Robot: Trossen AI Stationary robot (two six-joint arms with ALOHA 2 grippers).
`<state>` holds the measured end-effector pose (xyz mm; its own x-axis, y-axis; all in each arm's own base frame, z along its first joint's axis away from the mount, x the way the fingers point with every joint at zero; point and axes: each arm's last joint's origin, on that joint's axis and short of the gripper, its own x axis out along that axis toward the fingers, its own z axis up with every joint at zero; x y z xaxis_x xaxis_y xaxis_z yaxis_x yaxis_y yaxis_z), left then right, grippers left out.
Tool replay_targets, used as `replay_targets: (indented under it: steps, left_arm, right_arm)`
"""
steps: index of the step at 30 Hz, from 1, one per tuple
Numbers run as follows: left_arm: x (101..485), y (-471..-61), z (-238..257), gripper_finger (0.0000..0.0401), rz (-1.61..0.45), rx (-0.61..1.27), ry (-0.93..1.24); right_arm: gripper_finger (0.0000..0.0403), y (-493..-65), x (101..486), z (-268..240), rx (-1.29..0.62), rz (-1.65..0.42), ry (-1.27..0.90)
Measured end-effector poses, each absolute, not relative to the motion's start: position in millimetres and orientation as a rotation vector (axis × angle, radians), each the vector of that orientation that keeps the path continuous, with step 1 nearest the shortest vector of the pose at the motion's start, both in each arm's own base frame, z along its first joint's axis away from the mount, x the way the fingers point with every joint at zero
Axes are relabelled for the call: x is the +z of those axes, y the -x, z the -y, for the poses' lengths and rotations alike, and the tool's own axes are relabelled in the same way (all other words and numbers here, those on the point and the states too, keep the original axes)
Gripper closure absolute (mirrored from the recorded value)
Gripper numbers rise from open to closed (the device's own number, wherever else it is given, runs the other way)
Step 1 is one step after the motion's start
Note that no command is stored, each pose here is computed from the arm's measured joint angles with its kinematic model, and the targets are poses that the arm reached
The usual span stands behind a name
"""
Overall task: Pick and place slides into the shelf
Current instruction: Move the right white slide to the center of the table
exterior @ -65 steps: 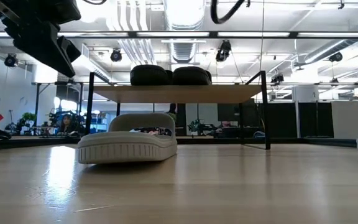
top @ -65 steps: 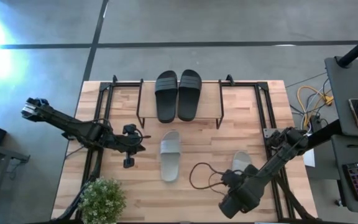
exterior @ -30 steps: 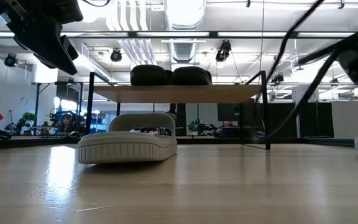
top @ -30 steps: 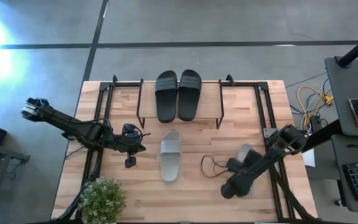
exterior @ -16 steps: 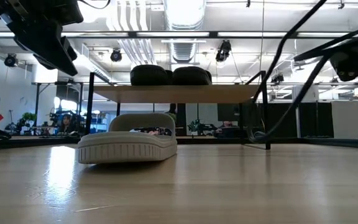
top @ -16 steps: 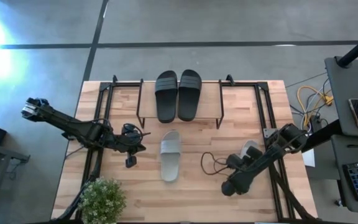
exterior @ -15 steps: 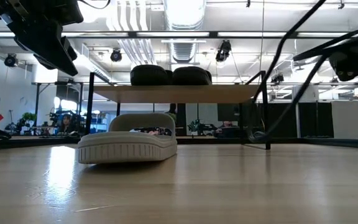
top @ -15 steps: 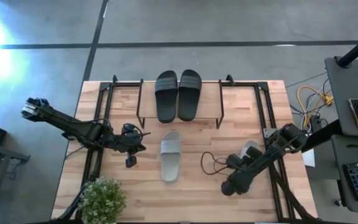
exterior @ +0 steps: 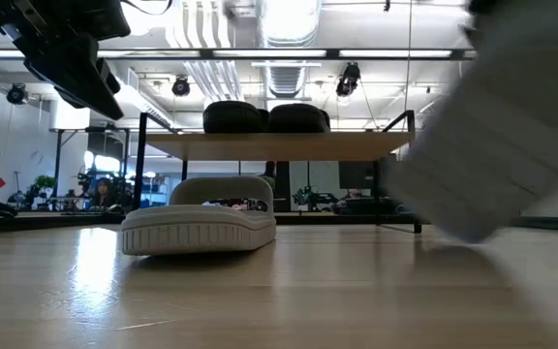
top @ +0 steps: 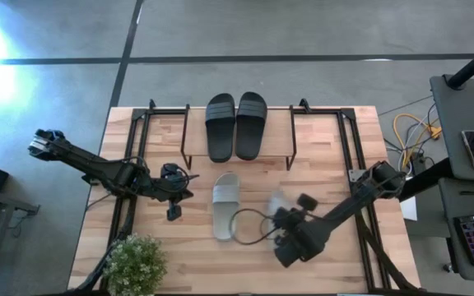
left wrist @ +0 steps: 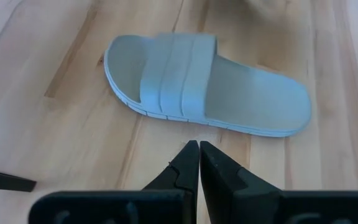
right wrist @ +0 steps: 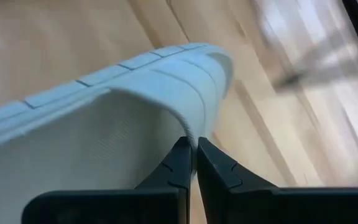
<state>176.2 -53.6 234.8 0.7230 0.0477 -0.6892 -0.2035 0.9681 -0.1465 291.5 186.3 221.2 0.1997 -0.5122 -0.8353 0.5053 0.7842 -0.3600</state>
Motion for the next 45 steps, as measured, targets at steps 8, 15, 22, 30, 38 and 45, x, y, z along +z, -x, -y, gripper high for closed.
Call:
replay_targets:
  steps: [8, 15, 22, 30, 38, 45]
  left_arm:
    - [234.5, -176.4, 53.4, 0.0401, -0.751, 0.147, 0.215]
    - [234.8, -176.9, 53.5, 0.0401, -0.75, 0.146, 0.216]
    - [233.5, -176.5, 53.4, 0.0401, -0.757, 0.148, 0.213]
    - [232.9, -176.1, 53.3, 0.0401, -0.763, 0.136, 0.18]
    - [232.9, -176.2, 53.3, 0.0401, -0.763, 0.135, 0.178]
    - [233.0, -176.2, 53.3, 0.0401, -0.762, 0.135, 0.178]
  right_arm:
    - [0.0394, -345.8, 204.5, -160.7, -0.525, -1.212, 0.219]
    - [0.0394, -380.3, 202.6, -130.0, -0.635, -1.185, 0.376]
    - [0.0382, -396.1, 205.2, -119.0, -0.614, -1.199, 0.281]
    - [0.0339, -392.2, 203.5, -120.0, -0.603, -1.25, 0.251]
    - [0.0307, -393.5, 206.3, -121.8, -0.577, -1.267, 0.173]
    - [0.0267, -392.3, 204.9, -130.1, -0.474, -1.338, 0.043]
